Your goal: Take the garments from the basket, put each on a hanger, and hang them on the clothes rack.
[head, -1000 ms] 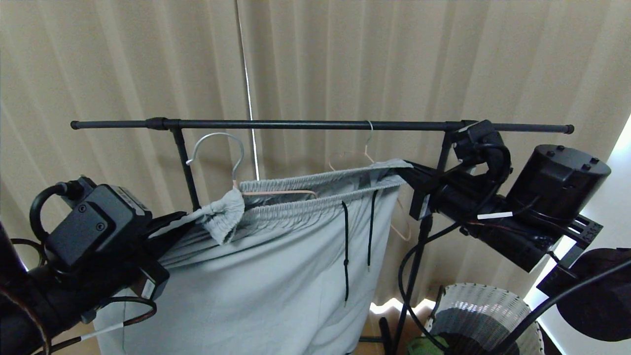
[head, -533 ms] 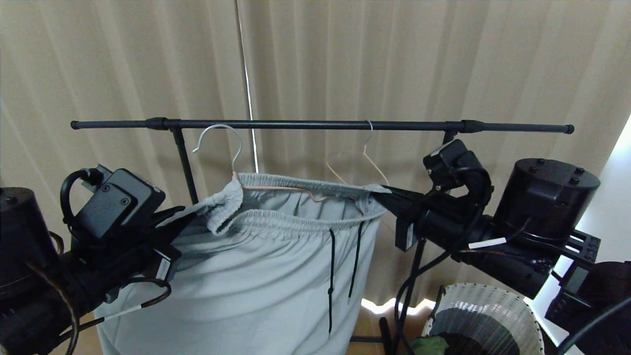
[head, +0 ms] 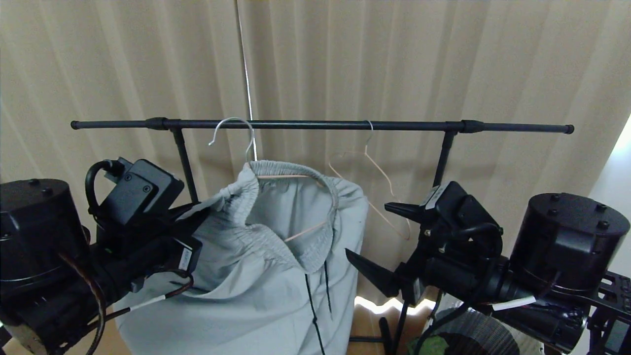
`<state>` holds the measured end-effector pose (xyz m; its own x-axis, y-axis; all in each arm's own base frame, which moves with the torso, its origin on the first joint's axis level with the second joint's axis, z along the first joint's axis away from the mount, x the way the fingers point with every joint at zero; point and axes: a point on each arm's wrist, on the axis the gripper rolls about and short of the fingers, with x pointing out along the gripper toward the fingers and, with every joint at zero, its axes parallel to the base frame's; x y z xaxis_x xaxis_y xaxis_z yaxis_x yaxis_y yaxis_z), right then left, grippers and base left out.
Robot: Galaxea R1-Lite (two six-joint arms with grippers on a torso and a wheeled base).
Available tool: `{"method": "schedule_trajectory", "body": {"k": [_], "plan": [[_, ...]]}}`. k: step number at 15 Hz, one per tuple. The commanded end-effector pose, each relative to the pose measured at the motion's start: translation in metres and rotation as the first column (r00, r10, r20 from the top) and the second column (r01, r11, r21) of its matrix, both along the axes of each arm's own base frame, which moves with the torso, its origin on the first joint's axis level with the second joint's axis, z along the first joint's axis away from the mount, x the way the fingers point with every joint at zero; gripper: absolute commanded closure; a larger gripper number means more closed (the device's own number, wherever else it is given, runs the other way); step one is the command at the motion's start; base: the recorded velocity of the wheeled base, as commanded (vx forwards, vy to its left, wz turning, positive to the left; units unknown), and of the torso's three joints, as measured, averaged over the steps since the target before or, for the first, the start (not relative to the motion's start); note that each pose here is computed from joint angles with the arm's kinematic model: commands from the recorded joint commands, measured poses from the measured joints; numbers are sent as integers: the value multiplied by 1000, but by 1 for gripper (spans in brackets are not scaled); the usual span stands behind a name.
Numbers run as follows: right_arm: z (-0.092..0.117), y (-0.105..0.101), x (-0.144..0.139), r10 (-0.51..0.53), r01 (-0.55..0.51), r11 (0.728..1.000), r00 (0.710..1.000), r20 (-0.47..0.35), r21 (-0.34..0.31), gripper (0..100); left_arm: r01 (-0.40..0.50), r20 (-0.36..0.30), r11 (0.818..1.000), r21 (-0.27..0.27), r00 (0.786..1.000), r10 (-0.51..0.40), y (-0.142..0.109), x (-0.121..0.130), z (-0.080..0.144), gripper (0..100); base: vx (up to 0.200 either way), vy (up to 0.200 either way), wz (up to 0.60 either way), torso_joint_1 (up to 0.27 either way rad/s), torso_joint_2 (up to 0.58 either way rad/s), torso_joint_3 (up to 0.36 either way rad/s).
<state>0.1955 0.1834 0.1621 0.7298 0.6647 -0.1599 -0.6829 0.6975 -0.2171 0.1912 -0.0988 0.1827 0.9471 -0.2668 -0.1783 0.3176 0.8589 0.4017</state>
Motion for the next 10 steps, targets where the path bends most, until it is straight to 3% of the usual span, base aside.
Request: {"method": "schedule_trajectory", "body": {"k": [1, 6, 10], "plan": [[0, -2, 0, 0, 0, 1000, 1000, 11, -11, 0, 46, -10, 999, -10, 999, -46, -8, -6, -2, 100, 0, 0, 0, 0, 0, 0], [16, 2, 27, -24, 43, 994, 984, 175, -104, 0, 108, -16, 994, 7, 994, -108, -14, -17, -6, 100, 0, 0, 0, 0, 0, 0], [13, 14, 40, -8, 32, 986, 989, 148, -164, 0, 165, 4, 986, -1, 986, -165, -20, -28, -2, 100, 0, 0, 0, 0, 0, 0]]}}
